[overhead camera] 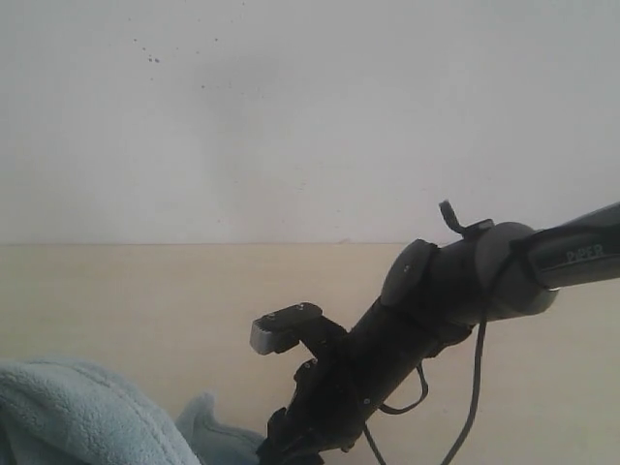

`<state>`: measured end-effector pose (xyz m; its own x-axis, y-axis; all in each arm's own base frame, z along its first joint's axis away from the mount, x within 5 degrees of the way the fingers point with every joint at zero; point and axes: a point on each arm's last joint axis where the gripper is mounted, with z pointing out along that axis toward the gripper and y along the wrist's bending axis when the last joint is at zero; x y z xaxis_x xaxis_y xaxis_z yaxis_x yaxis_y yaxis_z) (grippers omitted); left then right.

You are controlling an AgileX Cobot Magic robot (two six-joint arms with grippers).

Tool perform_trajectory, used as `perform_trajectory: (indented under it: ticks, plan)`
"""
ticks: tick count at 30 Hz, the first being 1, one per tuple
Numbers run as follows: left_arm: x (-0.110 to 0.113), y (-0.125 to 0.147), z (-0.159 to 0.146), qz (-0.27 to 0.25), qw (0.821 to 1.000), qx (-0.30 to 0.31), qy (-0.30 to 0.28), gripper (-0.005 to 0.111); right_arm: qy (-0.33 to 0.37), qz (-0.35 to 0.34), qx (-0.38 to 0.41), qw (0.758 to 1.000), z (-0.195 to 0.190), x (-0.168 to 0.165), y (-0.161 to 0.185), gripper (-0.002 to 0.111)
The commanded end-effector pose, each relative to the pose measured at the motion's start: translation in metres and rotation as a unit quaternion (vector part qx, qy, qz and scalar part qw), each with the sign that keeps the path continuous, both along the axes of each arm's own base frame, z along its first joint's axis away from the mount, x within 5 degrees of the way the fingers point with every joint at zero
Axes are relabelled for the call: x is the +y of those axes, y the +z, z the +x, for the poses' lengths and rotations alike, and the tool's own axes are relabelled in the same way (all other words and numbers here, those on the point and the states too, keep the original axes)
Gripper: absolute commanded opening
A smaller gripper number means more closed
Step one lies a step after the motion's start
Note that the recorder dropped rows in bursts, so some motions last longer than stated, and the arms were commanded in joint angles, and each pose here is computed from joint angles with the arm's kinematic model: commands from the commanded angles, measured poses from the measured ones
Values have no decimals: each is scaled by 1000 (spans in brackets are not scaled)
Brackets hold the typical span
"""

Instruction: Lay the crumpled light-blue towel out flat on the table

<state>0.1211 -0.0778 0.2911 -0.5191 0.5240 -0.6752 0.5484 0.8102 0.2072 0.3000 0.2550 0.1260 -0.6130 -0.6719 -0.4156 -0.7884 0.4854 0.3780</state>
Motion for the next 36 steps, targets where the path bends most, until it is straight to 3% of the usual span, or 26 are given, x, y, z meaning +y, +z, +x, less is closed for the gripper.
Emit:
perform_trajectory:
  ticks: [1, 10, 17, 26, 30, 36]
  plan:
    - [0, 1, 0, -9, 1000, -7, 2, 4, 7, 0, -6, 1000, 1, 1, -2, 40]
    - [0, 1, 0, -10, 1000, -8, 1, 4, -15, -1, -4, 1000, 3, 1, -2, 0]
    - [1, -4, 0, -3, 1000, -3, 1, 4, -23, 6, -16, 1000, -4, -6, 17, 0]
    - [4, -22, -4, 19, 1000, 19, 2, 4, -37, 1, -98, 995, -13, -28, 72, 0]
    - [8, -21, -5, 29, 999, 16, 5, 4, -88, -49, -121, 988, -7, -71, 93, 0]
    - [25, -7, -7, 28, 996, -56, 56, 4, -174, -72, -136, 973, -12, -152, 128, 0]
